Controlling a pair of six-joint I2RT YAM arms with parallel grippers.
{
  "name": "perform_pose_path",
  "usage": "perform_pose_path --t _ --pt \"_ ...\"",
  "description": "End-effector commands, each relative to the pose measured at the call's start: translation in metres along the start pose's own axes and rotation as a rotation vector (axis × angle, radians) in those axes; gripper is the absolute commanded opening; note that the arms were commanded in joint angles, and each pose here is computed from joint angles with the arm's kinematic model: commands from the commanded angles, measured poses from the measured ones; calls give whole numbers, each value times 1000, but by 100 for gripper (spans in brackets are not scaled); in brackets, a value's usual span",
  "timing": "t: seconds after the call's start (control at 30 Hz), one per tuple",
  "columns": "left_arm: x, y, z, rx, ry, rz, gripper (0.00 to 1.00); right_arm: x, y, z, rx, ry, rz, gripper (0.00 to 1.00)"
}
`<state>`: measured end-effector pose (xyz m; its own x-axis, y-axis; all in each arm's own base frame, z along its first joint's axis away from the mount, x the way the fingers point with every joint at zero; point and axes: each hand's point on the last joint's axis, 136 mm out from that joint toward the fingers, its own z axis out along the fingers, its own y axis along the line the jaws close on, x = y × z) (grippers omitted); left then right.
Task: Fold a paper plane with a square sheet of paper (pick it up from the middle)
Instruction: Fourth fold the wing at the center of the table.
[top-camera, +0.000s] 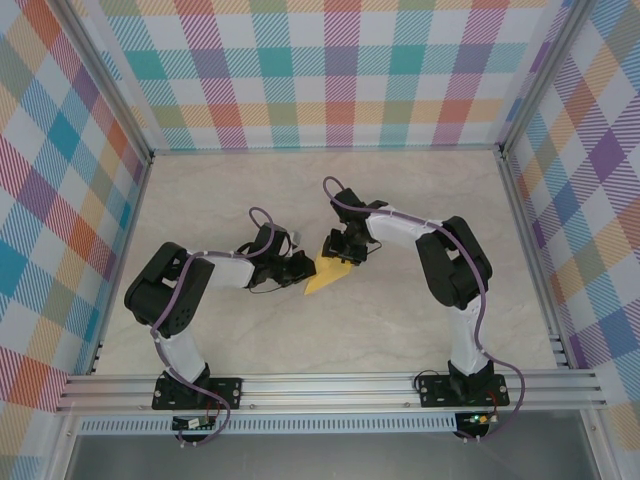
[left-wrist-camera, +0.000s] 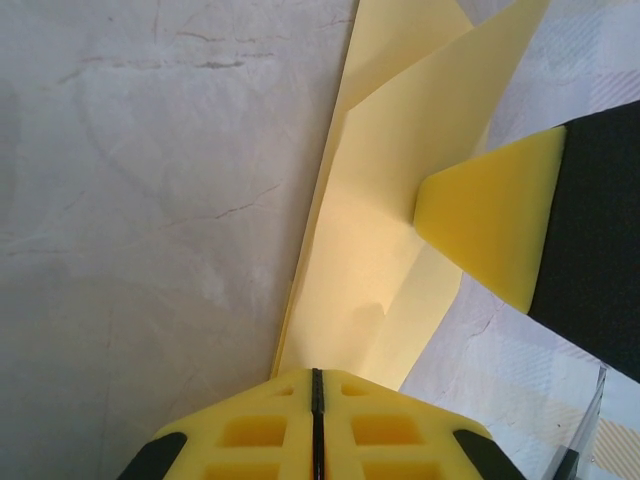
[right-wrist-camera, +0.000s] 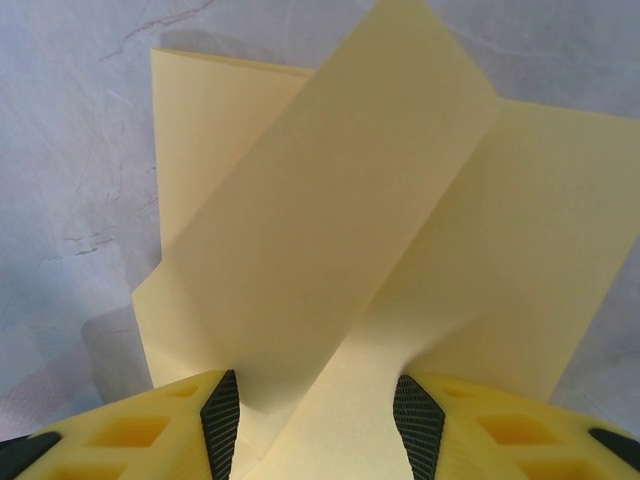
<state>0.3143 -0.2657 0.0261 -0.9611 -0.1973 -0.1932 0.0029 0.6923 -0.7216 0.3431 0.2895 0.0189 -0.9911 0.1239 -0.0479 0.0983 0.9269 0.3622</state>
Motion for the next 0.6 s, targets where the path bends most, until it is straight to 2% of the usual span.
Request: perform_pose_path --t 0.0,0.3,0.57 --pt "2 1 4 -15 19 14 10 29 -59 38 210 112 58 47" --pt "2 0 5 -7 27 16 11 30 -63 38 227 111 61 45" --pt "-1 -9 4 19 22 24 15 28 -61 41 190 82 49 43"
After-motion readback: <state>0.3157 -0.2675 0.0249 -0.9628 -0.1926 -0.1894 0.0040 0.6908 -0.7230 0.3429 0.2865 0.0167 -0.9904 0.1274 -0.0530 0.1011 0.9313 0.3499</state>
